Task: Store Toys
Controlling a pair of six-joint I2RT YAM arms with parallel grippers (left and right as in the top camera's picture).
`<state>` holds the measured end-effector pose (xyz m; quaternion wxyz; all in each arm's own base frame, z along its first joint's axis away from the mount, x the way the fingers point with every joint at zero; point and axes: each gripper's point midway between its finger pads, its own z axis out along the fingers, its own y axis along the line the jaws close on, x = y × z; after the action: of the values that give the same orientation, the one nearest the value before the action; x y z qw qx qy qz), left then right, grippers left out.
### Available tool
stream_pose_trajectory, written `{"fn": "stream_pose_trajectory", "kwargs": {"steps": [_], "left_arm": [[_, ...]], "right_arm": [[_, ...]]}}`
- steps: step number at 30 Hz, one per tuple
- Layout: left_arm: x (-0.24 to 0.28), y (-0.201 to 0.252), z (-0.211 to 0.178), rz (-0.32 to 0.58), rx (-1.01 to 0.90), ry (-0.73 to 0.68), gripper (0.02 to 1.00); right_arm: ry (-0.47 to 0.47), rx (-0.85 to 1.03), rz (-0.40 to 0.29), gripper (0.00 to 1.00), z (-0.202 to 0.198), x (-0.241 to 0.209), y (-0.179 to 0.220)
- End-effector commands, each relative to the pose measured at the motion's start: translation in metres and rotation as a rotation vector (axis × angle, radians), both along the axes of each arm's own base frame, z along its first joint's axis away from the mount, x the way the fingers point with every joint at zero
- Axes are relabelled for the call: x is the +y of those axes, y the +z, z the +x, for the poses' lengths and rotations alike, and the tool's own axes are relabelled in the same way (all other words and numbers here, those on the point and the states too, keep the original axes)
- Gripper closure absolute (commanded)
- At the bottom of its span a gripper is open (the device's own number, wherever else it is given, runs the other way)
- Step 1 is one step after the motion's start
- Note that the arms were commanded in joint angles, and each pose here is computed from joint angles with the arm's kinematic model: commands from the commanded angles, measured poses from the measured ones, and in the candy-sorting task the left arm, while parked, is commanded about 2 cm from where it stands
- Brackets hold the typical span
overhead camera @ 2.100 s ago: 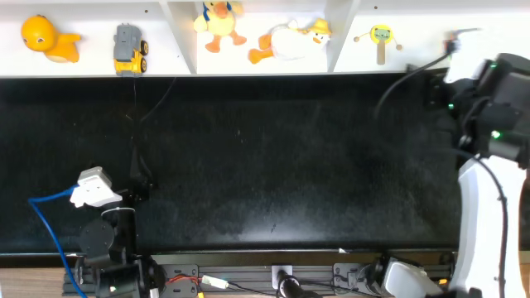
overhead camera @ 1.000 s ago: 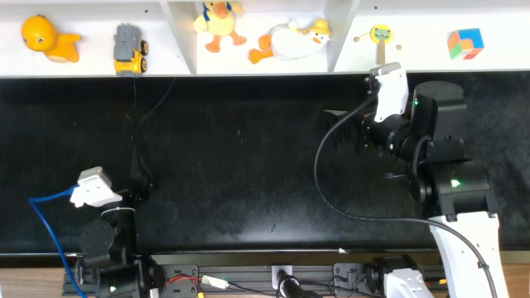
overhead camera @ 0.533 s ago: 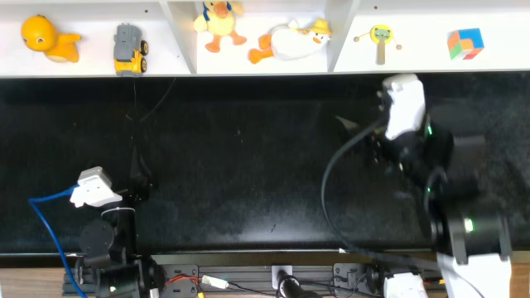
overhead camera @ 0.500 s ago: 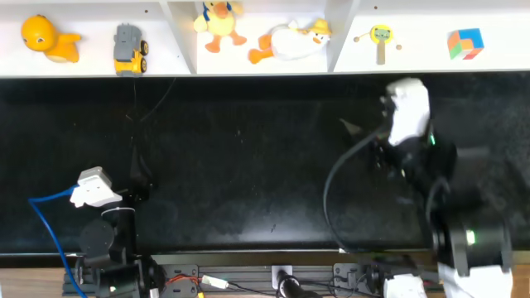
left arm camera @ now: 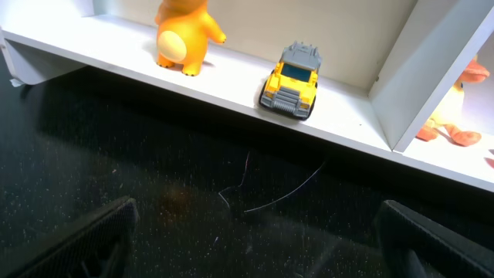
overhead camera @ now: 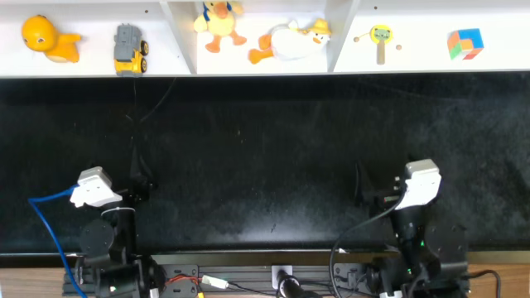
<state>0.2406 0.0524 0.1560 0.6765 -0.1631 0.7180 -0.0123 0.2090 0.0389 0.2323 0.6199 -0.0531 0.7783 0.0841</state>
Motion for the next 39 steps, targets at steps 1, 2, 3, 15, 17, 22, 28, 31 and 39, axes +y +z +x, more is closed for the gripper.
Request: {"fn": "stream_pose_trajectory", "kwargs": {"steps": [1,2,3,15,17,22,28,31,39], "left_arm": [[-0.002,0.001,0.0,-0.015,-0.011,-0.007,0.023],[-0.002,0.001,0.0,-0.015,-0.012,-0.007,0.02],[-0.002,0.001,0.0,-0.015,-0.012,-0.007,0.02],[-0.002,0.001,0.0,-0.015,-0.011,-0.007,0.02],[-0.002,0.001,0.0,-0.015,-0.012,-0.007,0.02],[-0.002,0.001,0.0,-0.015,-0.012,-0.007,0.023],[-0.002,0.001,0.0,-0.015,-0.012,-0.007,0.02],[-0.002,0.001,0.0,-0.015,-0.012,-0.007,0.02],[-0.002,0.001,0.0,-0.015,-0.012,-0.007,0.02]], "right_arm": [[-0.029,-0.025,0.105,0.005,0.001,-0.001,-0.011],[-0.028,-0.03,0.106,0.005,0.002,-0.001,-0.015],[-0.028,-0.033,0.106,0.005,0.003,-0.001,-0.019],[0.011,-0.127,0.124,0.005,0.025,0.008,-0.05],[0.049,-0.183,0.134,0.005,0.029,0.014,-0.052],[0.086,-0.2,0.142,0.007,0.03,0.02,-0.055],[0.084,-0.194,0.141,0.005,0.03,0.02,-0.057],[0.085,-0.194,0.141,0.005,0.03,0.02,-0.057],[0.085,-0.193,0.141,0.007,0.03,0.02,-0.057]]}}
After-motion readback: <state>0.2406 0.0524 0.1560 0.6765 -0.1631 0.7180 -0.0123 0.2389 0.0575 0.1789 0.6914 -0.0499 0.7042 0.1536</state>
